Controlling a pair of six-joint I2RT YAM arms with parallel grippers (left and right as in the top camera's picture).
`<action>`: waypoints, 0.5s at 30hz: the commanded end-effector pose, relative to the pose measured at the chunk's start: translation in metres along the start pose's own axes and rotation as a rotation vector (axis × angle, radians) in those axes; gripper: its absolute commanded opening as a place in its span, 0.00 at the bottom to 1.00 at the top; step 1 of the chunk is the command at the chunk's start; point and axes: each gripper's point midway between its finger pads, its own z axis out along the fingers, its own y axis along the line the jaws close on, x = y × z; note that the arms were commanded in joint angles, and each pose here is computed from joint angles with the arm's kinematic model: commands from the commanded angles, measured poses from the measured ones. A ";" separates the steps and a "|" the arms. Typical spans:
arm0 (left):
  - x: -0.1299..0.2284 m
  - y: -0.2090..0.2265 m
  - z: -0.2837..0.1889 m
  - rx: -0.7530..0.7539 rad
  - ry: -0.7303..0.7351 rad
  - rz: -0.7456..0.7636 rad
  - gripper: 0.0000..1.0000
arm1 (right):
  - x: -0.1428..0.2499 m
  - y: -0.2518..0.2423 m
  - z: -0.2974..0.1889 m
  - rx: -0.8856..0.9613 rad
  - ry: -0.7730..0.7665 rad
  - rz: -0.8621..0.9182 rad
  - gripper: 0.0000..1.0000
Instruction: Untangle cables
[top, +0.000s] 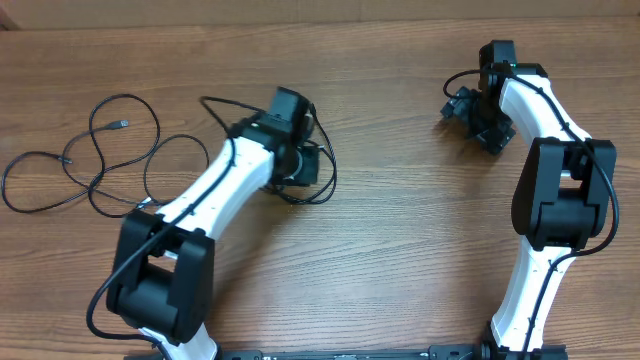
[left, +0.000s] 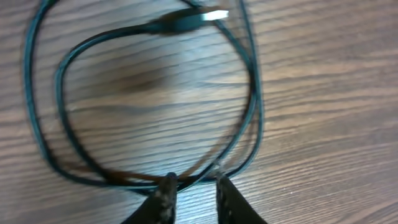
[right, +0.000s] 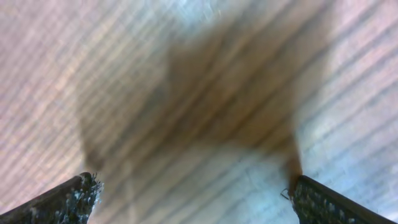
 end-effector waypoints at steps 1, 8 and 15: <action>0.002 -0.008 0.007 -0.073 -0.025 0.136 0.28 | -0.004 0.002 0.021 -0.017 -0.015 0.001 1.00; -0.016 -0.021 0.011 -0.165 -0.166 0.234 0.21 | -0.013 0.010 0.020 -0.048 -0.052 0.002 1.00; -0.008 -0.016 0.019 -0.178 -0.141 0.308 0.24 | -0.013 0.010 0.020 -0.048 -0.052 0.002 1.00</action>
